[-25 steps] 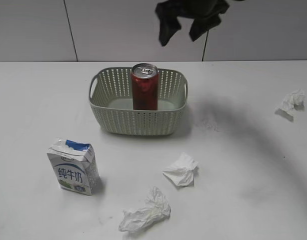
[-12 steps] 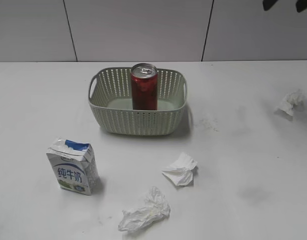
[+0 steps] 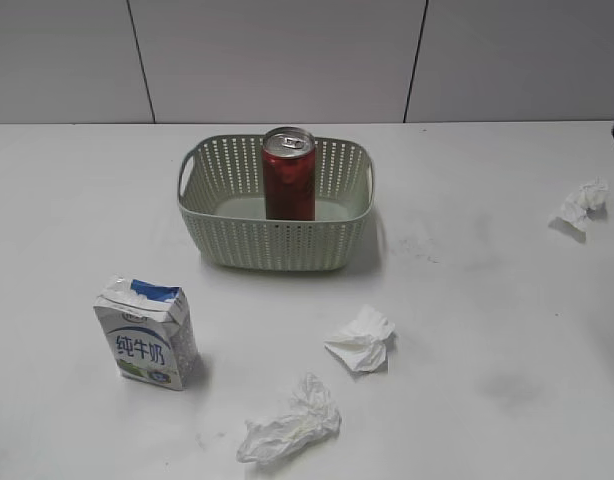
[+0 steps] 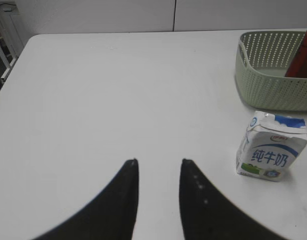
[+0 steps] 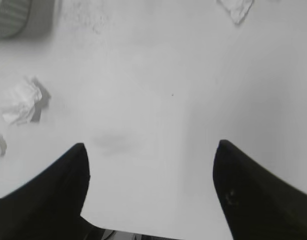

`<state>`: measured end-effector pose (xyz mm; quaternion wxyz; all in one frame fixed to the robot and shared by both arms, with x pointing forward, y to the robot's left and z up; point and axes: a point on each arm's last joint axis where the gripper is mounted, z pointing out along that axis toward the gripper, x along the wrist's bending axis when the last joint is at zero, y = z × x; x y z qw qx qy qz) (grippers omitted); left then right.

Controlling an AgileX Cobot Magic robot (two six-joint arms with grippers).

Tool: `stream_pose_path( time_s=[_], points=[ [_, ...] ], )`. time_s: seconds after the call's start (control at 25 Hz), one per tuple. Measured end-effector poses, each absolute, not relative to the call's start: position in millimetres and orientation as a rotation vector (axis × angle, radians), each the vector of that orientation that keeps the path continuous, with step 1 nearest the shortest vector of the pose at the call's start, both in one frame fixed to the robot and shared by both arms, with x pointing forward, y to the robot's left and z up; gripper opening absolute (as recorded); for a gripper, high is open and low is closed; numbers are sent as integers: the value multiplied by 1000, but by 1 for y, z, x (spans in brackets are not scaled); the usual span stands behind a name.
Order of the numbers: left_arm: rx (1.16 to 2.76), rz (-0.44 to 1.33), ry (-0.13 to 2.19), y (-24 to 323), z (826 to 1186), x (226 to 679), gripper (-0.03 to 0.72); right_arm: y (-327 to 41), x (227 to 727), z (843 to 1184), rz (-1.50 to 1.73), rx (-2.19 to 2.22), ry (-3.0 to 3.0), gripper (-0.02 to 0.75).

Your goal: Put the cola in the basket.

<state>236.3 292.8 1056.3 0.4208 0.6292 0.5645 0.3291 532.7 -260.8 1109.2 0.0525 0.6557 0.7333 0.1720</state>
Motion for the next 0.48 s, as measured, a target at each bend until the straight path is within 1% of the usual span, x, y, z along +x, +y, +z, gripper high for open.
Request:
stream_pose_path(
  time_s=[0.04,0.2,0.48],
  points=[
    [1576,825,1414,293,1056,236,228,-262,515,1111,543,1981,2215,580],
    [1576,825,1414,293,1056,236,228,-269,449,1100,624,1926,2137,579],
    [1576,825,1414,293,1056,236,228,-278,360,1079,731,1826,2037,579]
  ],
)
